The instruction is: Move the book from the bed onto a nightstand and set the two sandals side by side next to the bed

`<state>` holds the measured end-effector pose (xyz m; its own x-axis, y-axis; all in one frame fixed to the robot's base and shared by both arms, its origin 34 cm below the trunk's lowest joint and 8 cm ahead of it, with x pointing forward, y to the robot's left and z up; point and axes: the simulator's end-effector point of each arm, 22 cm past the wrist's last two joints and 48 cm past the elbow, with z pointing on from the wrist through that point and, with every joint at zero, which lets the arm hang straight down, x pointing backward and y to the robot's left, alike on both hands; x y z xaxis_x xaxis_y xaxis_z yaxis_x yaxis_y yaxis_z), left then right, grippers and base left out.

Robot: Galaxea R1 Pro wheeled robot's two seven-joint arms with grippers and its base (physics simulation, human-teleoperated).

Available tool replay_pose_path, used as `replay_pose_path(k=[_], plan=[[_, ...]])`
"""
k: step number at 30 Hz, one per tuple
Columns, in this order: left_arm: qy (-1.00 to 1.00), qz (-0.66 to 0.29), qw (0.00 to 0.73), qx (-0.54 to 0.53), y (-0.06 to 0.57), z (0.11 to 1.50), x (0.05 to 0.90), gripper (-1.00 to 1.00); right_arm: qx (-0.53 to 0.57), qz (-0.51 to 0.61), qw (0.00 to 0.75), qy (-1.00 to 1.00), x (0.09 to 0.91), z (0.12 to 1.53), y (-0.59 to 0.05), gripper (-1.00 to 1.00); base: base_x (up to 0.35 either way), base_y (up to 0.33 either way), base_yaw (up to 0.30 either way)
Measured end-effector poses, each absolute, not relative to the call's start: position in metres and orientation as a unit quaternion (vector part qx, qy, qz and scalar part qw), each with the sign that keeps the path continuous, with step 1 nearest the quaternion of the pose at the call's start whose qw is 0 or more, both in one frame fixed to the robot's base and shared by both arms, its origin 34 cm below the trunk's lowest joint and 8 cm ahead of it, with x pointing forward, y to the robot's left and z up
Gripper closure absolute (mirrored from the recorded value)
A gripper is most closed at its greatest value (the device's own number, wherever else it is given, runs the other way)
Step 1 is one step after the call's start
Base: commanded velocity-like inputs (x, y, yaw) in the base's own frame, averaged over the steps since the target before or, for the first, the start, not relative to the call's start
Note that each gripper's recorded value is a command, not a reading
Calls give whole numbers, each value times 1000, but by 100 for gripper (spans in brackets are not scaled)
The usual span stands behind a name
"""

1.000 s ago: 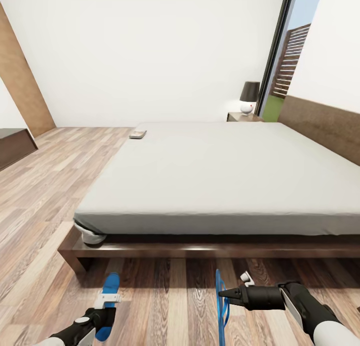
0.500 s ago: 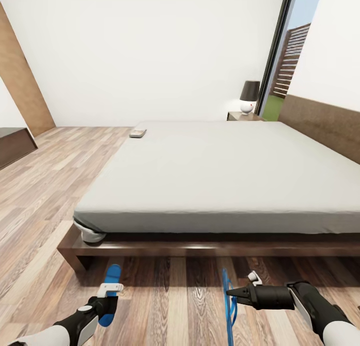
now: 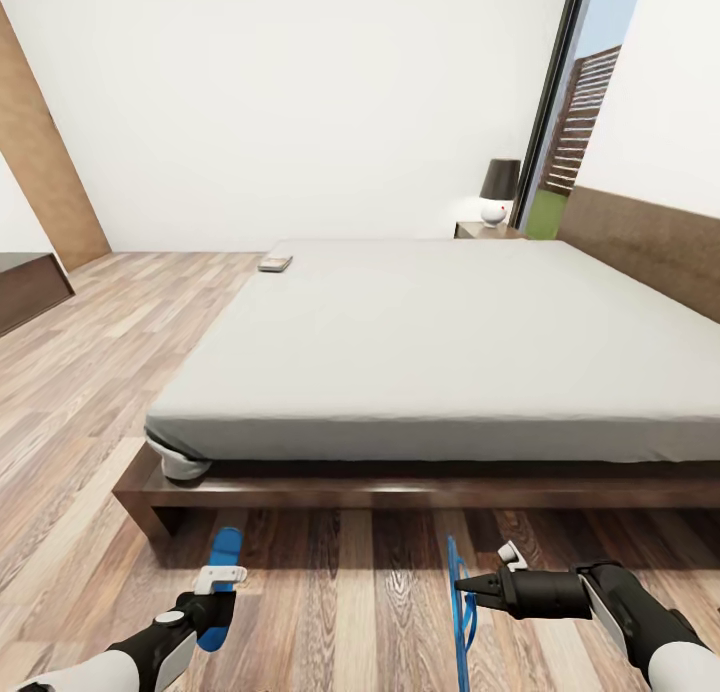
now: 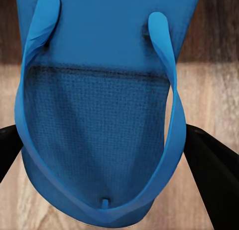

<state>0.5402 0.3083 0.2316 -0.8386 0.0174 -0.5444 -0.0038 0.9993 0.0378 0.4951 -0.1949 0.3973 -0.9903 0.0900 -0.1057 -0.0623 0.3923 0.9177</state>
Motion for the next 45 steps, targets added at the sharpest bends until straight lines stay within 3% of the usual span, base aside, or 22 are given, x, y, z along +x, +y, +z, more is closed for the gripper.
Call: replay_pose_path(k=[45], plan=[[969, 18, 246, 5, 309, 179, 512, 100, 24, 566, 73, 821, 509, 381, -230, 100, 0, 0, 0]])
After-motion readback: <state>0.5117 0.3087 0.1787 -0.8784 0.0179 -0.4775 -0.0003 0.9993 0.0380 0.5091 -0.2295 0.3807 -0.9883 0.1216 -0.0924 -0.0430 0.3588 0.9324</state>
